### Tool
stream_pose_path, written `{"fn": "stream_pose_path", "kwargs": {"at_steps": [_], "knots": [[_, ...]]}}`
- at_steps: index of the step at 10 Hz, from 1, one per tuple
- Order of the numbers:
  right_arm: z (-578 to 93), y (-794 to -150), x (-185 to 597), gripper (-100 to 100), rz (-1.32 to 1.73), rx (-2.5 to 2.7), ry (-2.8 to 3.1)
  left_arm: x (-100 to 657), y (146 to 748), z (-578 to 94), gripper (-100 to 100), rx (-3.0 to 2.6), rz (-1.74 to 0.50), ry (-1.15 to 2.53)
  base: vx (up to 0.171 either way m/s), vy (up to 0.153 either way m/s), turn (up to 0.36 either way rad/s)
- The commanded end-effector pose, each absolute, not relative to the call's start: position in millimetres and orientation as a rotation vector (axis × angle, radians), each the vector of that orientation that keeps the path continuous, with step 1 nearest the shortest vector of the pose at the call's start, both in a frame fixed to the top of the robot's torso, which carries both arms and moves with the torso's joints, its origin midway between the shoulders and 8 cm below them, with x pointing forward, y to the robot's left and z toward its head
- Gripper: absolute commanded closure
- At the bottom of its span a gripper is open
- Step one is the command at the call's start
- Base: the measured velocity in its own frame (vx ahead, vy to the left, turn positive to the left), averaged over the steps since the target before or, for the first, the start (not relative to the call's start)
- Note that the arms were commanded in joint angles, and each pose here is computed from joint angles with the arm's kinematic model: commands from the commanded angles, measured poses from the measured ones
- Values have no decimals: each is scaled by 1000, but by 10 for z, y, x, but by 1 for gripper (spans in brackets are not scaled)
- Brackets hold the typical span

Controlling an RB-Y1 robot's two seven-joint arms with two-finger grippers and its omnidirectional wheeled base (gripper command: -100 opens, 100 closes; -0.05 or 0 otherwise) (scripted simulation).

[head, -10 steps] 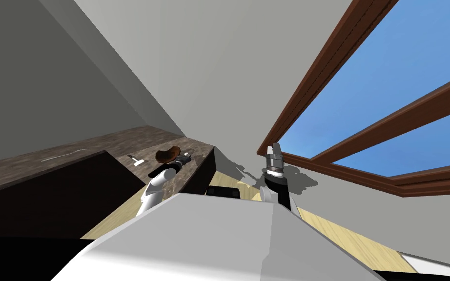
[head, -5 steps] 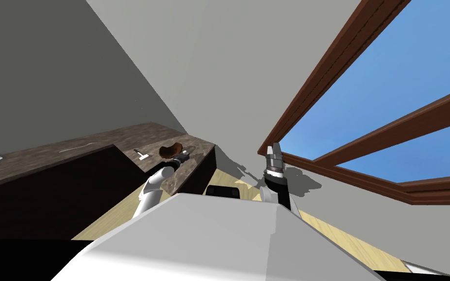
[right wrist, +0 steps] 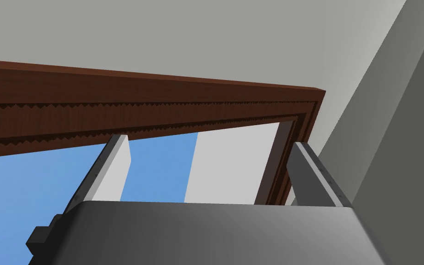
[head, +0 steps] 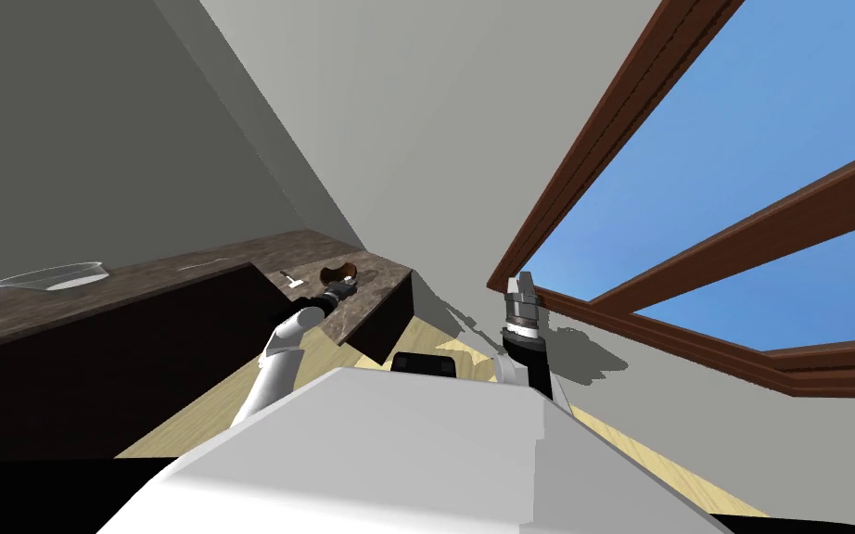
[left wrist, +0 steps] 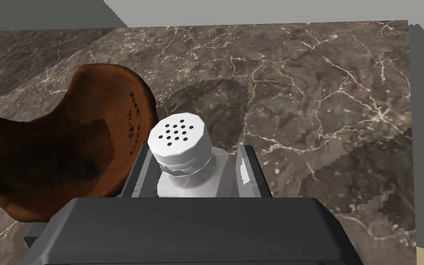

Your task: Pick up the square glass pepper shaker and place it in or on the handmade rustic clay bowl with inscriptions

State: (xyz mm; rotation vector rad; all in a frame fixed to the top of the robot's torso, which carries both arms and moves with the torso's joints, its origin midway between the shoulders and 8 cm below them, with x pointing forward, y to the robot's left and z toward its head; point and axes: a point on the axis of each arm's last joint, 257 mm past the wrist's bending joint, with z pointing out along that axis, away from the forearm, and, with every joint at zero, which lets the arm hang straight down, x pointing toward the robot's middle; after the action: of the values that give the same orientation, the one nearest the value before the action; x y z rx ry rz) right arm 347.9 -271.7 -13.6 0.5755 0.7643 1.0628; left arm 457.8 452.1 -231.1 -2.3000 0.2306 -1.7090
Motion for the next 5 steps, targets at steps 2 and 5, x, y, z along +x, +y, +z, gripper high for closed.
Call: {"fn": "stream_pose_path", "kwargs": {"at_steps": [2,5], "knots": [[-136,-2717,3479,0,1063,575,764,4748,4539,-2046,100,-2269,-1759,256,-70,-17,104],[-136,-2717,3479,0,1063,575,764,4904,4611,-1765,100,-2241,-1805,281,-50,-2,69]]}}
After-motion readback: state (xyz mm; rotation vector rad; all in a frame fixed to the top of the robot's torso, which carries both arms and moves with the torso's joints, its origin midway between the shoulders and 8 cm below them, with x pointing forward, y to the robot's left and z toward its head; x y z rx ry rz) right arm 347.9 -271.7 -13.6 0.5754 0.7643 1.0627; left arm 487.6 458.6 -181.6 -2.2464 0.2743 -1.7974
